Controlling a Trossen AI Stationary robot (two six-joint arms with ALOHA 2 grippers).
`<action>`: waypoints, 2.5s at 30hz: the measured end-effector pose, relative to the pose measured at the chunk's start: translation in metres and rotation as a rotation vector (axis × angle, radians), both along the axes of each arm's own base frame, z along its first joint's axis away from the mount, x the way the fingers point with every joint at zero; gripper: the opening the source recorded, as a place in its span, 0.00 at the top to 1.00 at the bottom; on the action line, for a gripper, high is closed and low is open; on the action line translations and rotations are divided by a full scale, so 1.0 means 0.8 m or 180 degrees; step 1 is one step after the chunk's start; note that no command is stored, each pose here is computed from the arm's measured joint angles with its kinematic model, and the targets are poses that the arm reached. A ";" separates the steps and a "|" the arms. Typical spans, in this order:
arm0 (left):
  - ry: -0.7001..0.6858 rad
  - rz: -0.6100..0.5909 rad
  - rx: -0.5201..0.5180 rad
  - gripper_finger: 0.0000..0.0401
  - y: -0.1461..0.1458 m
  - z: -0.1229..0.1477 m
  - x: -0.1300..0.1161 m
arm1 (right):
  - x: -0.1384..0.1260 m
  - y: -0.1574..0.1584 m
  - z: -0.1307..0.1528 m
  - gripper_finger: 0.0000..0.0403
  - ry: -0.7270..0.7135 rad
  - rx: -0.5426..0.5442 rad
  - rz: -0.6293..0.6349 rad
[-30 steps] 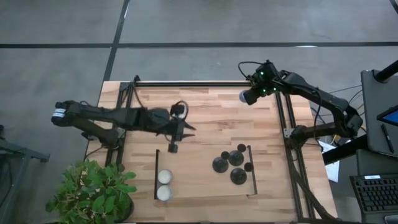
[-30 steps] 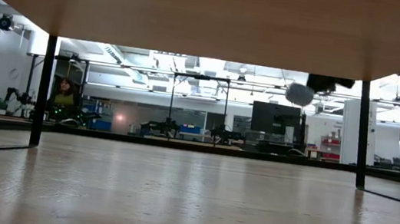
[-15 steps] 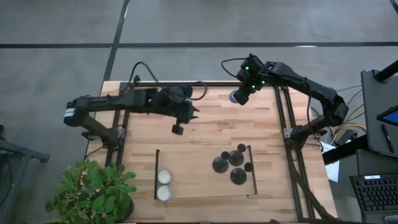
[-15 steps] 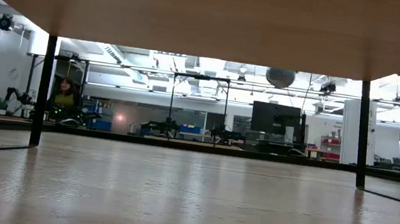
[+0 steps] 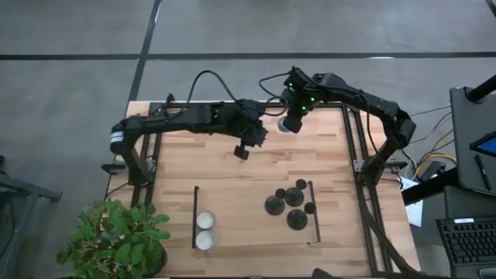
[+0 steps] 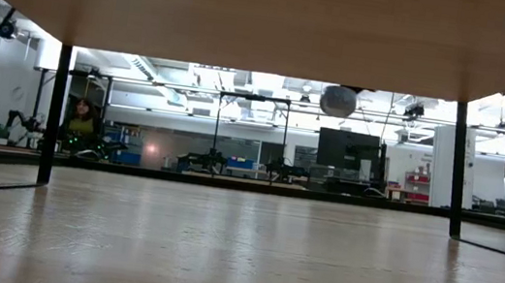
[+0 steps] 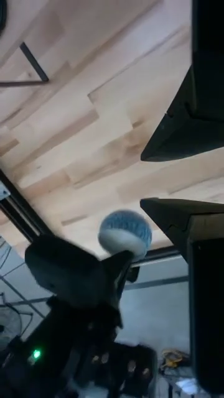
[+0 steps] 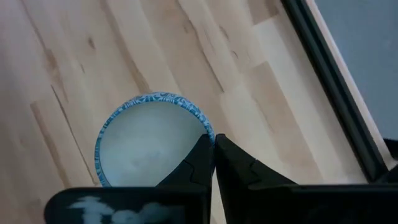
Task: Pick & Place candle stick holders
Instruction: Put the scented candle on the shelf
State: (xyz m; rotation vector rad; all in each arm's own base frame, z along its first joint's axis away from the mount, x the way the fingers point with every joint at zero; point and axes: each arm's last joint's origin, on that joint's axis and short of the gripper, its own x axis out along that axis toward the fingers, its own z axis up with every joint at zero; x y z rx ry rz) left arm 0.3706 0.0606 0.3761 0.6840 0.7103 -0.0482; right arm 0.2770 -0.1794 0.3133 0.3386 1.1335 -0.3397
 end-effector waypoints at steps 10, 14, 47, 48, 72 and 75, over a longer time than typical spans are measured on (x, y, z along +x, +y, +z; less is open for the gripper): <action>0.0129 -0.0056 0.0095 0.74 0.010 -0.018 0.028 | 0.012 0.023 0.019 0.98 -0.0136 -0.0372 0.0728; 0.0056 -0.0041 0.0121 0.74 0.014 -0.017 0.030 | 0.019 0.034 0.028 0.98 -0.0204 -0.0461 0.0935; -0.0065 -0.0347 -0.0349 0.74 0.048 -0.019 0.025 | 0.024 0.051 0.030 0.98 -0.0413 -0.0080 0.1146; -0.0080 -0.0356 -0.0335 0.74 0.048 -0.019 0.025 | 0.024 0.051 0.030 0.98 -0.0417 -0.0081 0.1144; -0.0024 -0.0509 -0.0265 0.74 0.049 -0.029 0.033 | 0.028 0.053 0.030 0.98 -0.0518 -0.0063 0.1202; -0.0026 -0.0549 -0.0285 0.74 0.049 -0.030 0.034 | 0.028 0.053 0.030 0.98 -0.0517 -0.0057 0.1195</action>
